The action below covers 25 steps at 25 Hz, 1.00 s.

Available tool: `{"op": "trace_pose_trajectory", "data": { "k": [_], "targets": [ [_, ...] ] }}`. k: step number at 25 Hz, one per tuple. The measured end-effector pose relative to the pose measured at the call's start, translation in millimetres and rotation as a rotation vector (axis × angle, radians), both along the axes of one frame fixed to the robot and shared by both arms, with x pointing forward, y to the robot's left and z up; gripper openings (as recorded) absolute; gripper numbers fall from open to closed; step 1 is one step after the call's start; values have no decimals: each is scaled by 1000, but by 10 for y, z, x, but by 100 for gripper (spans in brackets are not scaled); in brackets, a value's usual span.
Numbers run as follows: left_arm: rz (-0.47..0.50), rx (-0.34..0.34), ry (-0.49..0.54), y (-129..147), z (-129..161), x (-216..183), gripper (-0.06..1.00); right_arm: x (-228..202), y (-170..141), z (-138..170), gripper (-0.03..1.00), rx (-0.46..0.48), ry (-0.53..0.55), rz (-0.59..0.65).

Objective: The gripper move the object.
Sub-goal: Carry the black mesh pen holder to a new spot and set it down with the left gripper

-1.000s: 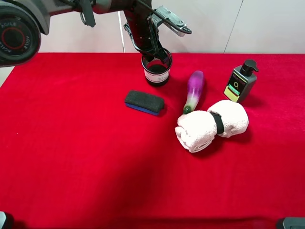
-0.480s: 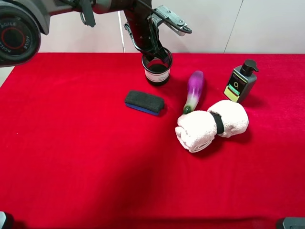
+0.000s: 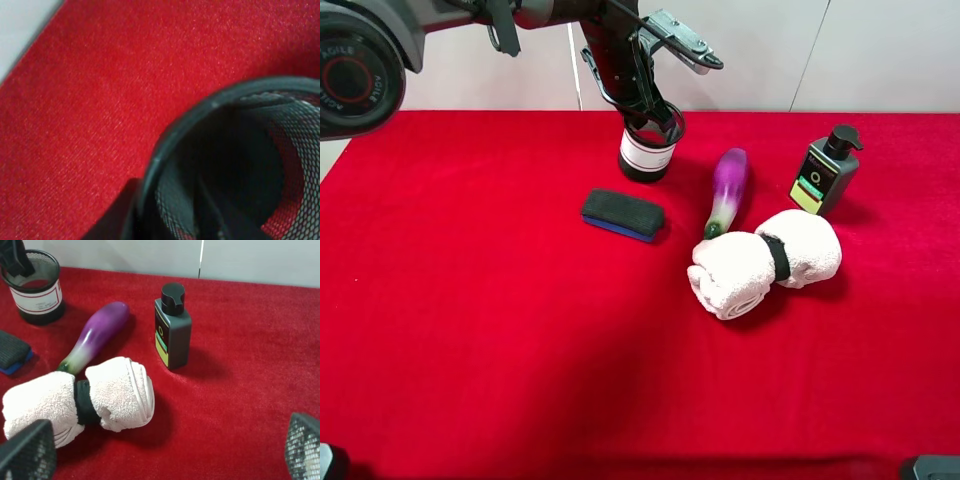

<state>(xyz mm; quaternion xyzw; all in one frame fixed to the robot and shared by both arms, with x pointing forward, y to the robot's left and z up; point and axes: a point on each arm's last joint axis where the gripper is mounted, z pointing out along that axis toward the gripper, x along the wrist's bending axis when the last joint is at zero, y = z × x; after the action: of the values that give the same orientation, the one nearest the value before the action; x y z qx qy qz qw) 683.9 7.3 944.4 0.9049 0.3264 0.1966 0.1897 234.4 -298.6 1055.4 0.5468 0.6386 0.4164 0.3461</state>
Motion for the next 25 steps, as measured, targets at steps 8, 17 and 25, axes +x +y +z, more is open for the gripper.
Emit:
{"op": "trace_pose_trajectory", "data": {
  "k": [8, 17, 25],
  "targets": [
    [0, 0, -1, 0, 0, 0, 37, 0, 0, 0, 69, 0, 0, 0],
    [-13, 7, -4, 0, 0, 0, 62, 0, 0, 0, 69, 0, 0, 0],
    [-20, 8, -9, -3, 2, 3, 71, 0, 0, 0, 69, 0, 0, 0]
  ]
}}
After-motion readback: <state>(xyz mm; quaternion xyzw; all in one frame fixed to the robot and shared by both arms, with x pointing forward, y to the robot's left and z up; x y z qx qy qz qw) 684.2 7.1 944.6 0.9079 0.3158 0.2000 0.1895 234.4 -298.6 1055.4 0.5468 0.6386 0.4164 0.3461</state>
